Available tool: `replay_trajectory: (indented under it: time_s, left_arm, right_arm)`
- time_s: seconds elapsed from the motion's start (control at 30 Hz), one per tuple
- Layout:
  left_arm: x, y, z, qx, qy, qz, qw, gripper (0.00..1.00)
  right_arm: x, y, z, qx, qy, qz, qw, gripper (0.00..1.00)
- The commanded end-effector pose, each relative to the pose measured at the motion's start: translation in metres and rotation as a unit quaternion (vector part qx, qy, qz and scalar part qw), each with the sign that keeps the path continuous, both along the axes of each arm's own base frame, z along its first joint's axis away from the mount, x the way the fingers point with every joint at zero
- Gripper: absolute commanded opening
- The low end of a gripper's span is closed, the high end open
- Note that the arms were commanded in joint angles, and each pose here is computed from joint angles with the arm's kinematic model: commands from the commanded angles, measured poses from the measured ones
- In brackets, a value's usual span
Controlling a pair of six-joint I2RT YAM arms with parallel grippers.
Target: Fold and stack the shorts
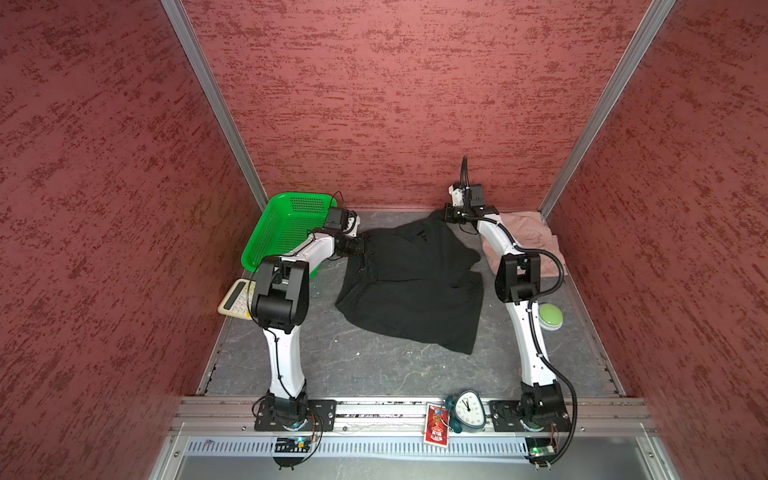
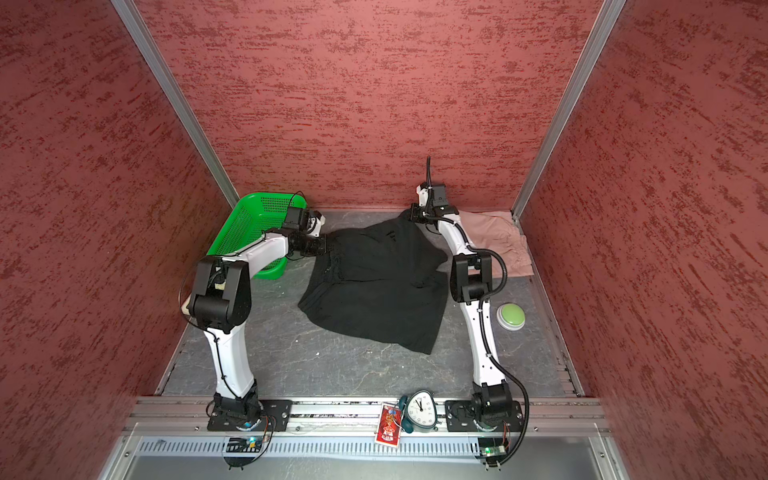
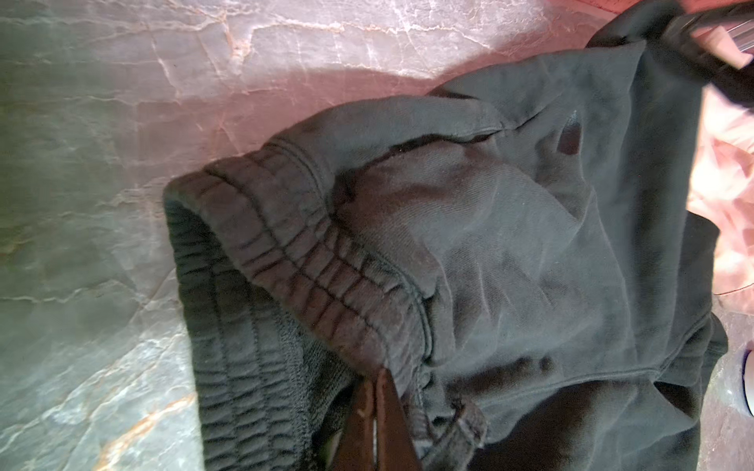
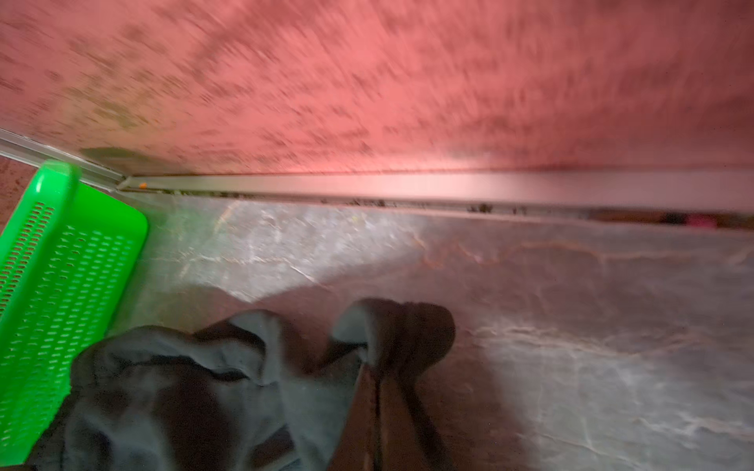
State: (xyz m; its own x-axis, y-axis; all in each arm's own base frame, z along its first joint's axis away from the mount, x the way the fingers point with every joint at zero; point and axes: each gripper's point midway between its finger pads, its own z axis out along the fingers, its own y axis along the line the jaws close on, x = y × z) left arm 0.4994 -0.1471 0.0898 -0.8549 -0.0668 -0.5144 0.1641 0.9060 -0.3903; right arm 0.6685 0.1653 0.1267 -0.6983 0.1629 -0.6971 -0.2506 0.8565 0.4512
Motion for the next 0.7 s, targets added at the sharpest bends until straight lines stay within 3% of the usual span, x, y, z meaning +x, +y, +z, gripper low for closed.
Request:
replay_trajectory:
  time_s: [0.0, 0.17, 0.27, 0.53, 0.6, 0.63, 0.67]
  left_arm:
    - [0.005, 0.005, 0.024, 0.004, -0.036, 0.004, 0.999, 0.0]
    - [0.007, 0.012, 0.026, 0.008, -0.041, 0.013, 0.999, 0.0]
    - [0.008, 0.014, 0.027, 0.009, -0.05, 0.014, 0.999, 0.0]
    - [0.01, 0.018, 0.023, 0.009, -0.045, 0.02, 0.999, 0.0]
    - [0.011, 0.02, 0.021, 0.011, -0.044, 0.022, 0.999, 0.01]
    - [0.013, 0.021, 0.021, 0.012, -0.045, 0.024, 0.999, 0.04]
    - [0.015, 0.022, 0.022, 0.013, -0.048, 0.026, 0.998, 0.16]
  right_arm:
    - [0.004, -0.015, 0.11, -0.043, -0.124, -0.051, 0.99, 0.0]
    - [-0.005, -0.019, 0.145, -0.146, -0.19, -0.085, 0.967, 0.0]
    - [-0.007, -0.014, 0.151, -0.139, -0.206, -0.08, 0.965, 0.0]
    - [0.008, -0.019, 0.092, -0.154, -0.139, -0.094, 0.974, 0.04]
    - [0.011, -0.023, 0.078, -0.156, -0.124, -0.1, 0.975, 0.11]
    - [0.011, -0.024, 0.073, -0.153, -0.118, -0.1, 0.976, 0.13]
    - [0.012, -0.028, 0.07, -0.149, -0.112, -0.106, 0.977, 0.19]
